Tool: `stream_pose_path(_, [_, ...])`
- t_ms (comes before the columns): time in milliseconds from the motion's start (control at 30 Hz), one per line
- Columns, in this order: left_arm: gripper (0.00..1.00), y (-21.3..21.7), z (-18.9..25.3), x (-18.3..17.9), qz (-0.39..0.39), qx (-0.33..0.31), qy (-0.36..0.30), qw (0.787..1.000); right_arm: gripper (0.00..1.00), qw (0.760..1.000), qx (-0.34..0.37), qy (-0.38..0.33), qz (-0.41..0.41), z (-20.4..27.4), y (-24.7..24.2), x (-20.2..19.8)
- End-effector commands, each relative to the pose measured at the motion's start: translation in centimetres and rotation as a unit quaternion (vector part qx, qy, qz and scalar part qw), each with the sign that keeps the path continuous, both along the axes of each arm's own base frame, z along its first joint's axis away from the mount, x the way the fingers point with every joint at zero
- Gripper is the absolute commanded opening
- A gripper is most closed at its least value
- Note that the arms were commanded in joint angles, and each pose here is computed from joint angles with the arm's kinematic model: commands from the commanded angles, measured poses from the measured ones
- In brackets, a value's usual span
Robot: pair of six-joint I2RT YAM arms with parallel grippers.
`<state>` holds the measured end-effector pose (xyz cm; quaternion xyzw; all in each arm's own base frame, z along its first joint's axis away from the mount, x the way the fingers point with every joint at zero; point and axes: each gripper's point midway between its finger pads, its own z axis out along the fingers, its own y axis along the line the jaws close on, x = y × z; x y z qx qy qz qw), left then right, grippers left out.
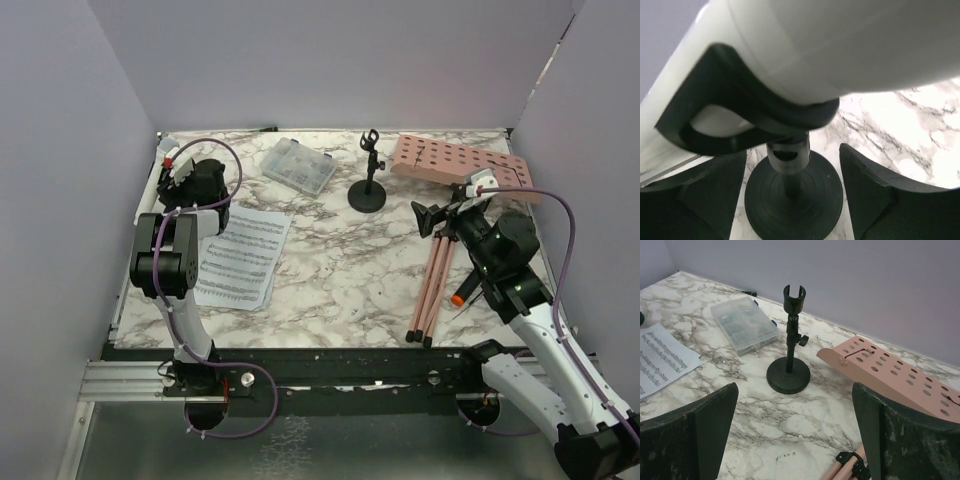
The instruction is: Pack up the instrument practice props
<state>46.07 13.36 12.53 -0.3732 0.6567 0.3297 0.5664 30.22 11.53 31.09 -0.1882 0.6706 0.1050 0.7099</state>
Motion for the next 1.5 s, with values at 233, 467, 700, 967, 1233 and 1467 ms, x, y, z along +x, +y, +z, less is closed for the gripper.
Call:
stream_pose_path(233, [0.34,2.2,0.0,1.2,-0.001,0.022,-0.012,1.000,1.00,1.000,-0.005,0.013,0.028,1.3,1.2,0.4])
stream_pose_path(467, [0.00,1.5,1.4,0.6,-0.045,0.038,-0.004,0.998,1.00,0.998,0.002,0.020,0.055,1.3,2.3,0.5])
stream_pose_path(700, [0.00,0.1,4.9,1.2,-0.122,0.066,-0.004,0.990,1.00,0.997,0.008,0.017,0.076,1.4,3.1,0.3])
stream_pose_path(967, [0.00,-3.6,10.4,1.8,-0.239,0.072,-0.030,0.968,1.00,0.995,0.009,0.023,0.093,0.8,3.4,-0.5])
stream_pose_path(1233, [0.00,-11.1,13.9,1.5,-0.409,0.049,-0.056,0.909,1.00,0.995,0.007,0.032,0.095,-0.8,3.3,-1.2])
stream_pose_path(1467, [0.00,-20.2,15.1,-0.5,-0.572,0.043,-0.061,0.817,1.00,0.994,0.003,0.035,0.099,-1.5,3.3,-1.3])
